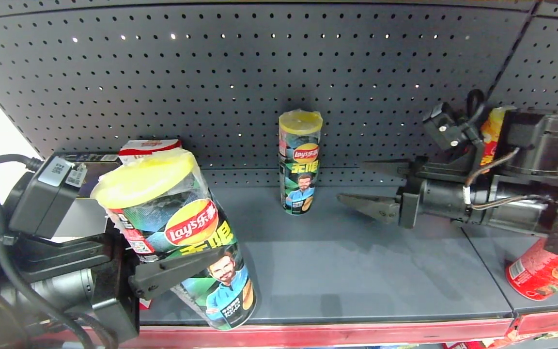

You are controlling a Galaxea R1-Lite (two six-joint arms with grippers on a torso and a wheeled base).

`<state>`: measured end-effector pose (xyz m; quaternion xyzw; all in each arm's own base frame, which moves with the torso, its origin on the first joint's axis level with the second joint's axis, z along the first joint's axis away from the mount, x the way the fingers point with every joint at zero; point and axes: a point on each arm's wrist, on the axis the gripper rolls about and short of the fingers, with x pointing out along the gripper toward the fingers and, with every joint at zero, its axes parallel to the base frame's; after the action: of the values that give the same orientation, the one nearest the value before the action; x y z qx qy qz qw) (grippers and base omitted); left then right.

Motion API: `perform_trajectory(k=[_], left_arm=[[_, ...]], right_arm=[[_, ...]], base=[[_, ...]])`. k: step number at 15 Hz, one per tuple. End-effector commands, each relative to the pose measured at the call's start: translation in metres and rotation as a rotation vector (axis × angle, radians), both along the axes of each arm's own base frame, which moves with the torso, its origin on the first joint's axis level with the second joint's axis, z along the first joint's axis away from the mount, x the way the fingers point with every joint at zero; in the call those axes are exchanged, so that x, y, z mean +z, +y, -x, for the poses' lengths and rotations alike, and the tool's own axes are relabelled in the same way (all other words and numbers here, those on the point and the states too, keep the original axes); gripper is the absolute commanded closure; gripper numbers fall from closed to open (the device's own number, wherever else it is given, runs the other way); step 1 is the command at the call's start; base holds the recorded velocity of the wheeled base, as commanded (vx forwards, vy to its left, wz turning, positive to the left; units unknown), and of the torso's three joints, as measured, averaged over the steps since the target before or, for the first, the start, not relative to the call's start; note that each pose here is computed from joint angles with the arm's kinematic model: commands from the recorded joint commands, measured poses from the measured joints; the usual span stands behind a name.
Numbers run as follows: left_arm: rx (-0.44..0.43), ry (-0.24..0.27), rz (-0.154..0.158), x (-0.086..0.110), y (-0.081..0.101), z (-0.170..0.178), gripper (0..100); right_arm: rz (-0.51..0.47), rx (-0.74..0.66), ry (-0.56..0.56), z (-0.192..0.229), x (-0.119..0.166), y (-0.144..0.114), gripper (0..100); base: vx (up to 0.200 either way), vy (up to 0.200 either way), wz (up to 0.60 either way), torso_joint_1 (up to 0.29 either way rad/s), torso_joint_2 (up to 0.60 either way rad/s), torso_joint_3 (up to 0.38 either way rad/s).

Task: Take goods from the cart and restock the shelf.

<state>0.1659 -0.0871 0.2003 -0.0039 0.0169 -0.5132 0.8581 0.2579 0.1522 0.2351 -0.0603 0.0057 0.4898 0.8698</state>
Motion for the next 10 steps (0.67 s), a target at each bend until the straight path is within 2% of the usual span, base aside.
perform_trajectory(k=[1, 5, 10], left_arm=[[0.001, 0.006, -0.002, -0.001, -0.001, -0.003, 100], [0.000, 0.002, 0.001, 0.000, -0.004, -0.010, 100], [0.001, 0.005, 0.000, 0.000, -0.004, -0.010, 100]], right_arm=[[0.017, 0.050, 0.024, -0.033, -0.021, 0.017, 0], [0.037, 0.123, -0.073, -0.059, -0.021, 0.030, 0], [0.036, 0.114, -0.092, -0.084, -0.025, 0.034, 0]], base=[[0.000, 0.000, 0.00, 0.000, 0.00, 0.000], [0.000, 0.000, 0.00, 0.000, 0.00, 0.000], [0.000, 0.000, 0.00, 0.000, 0.00, 0.000]])
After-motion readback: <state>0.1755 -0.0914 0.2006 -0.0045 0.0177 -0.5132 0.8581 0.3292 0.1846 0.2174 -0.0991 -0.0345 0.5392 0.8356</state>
